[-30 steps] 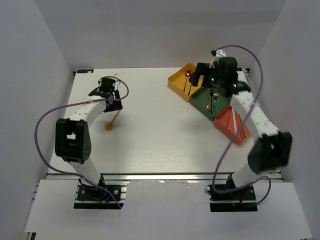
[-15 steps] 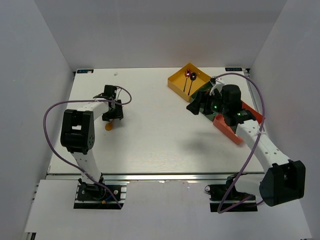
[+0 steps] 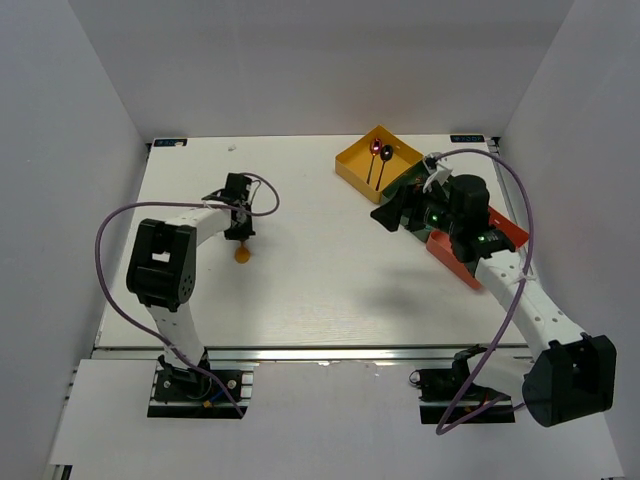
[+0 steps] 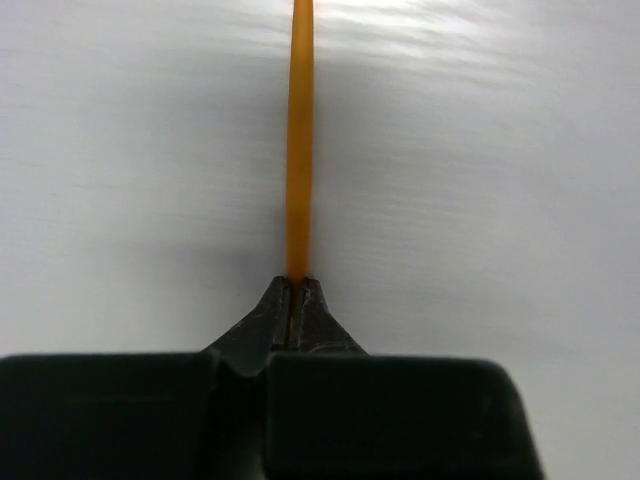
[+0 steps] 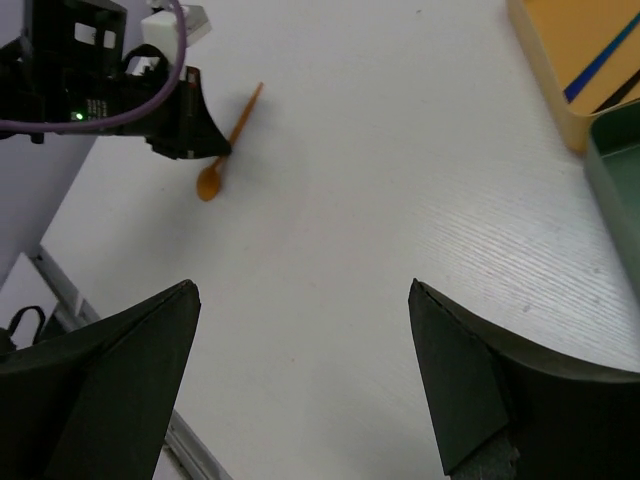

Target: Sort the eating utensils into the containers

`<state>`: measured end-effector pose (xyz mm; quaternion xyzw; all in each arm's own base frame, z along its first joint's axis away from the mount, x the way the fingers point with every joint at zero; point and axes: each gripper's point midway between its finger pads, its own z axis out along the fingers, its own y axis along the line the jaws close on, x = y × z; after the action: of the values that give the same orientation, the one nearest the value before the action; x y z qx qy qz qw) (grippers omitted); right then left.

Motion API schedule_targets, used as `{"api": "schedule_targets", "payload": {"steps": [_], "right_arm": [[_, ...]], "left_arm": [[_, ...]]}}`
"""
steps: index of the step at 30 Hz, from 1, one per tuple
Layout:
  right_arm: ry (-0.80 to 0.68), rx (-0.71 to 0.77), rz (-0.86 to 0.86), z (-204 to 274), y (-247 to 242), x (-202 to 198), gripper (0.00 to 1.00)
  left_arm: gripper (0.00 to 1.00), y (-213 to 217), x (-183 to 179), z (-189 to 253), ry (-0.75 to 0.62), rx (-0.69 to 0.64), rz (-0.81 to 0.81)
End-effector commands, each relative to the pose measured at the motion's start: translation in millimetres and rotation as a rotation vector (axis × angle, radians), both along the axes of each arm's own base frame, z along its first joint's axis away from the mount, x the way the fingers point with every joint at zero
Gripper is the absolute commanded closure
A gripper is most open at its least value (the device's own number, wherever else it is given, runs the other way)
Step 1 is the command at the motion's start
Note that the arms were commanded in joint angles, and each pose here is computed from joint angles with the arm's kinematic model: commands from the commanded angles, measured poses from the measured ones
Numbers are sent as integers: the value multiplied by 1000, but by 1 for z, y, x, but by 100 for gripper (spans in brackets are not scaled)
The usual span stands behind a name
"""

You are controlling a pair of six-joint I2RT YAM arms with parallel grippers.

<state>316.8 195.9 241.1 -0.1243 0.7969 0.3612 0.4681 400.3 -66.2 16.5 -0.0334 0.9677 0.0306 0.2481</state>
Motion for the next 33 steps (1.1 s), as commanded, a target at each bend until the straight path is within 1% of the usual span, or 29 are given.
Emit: {"api": "schedule_targets", "payload": {"steps": [1,2,3,5,6,7,8,9,10,11,12,13,20,24,25,28,30,31,33], "right_arm": [[12,122,77,0,18,-8,11],[38,142,99,-5,22,-10,11],[102,171,95,-17,24,-12,11],[106,218,104,-18,29,-11,11],[146,247,64,-23,30,-9,11],[160,255,44,-29,31,-9,11],[170,256,-2,-34,31,-4,11],[185,261,-26,-38,31,-3,11],[205,280,-41,-39,35,-4,11],[209,289,-53,-42,37,-5,11],[216,288,-72,-44,43,-5,11],[224,293,-83,-45,47,-6,11],[220,252,-82,-40,95,-5,11],[255,212,-106,-55,109,0,15],[257,211,-105,-56,112,1,19],[269,203,-86,-60,125,3,26],[281,193,-80,-66,132,4,28],[274,199,-77,-63,135,7,31],[279,195,-64,-66,142,9,39]], "left_arm": [[100,-58,-33,-1,37,-109,-109],[100,-71,-33,16,-11,-158,-126],[100,-95,-43,19,-19,-260,-182],[100,-118,-51,35,-60,-382,-204],[100,-135,-49,61,-147,-455,-251],[100,-146,-67,60,-128,-523,-289],[100,-158,-67,74,-180,-582,-314],[100,-168,-74,94,-230,-627,-354],[100,-174,-88,92,-217,-664,-376],[100,-180,-93,99,-229,-699,-392],[100,-190,-95,111,-273,-738,-429],[100,-194,-103,118,-282,-768,-445],[100,-217,-119,140,-299,-832,-527],[100,-223,-122,154,-322,-873,-555],[100,-225,-123,157,-323,-882,-563],[100,-228,-125,161,-324,-899,-577],[100,-229,-126,162,-326,-910,-584],[100,-230,-126,161,-321,-915,-584],[100,-231,-126,160,-318,-916,-588]]}}
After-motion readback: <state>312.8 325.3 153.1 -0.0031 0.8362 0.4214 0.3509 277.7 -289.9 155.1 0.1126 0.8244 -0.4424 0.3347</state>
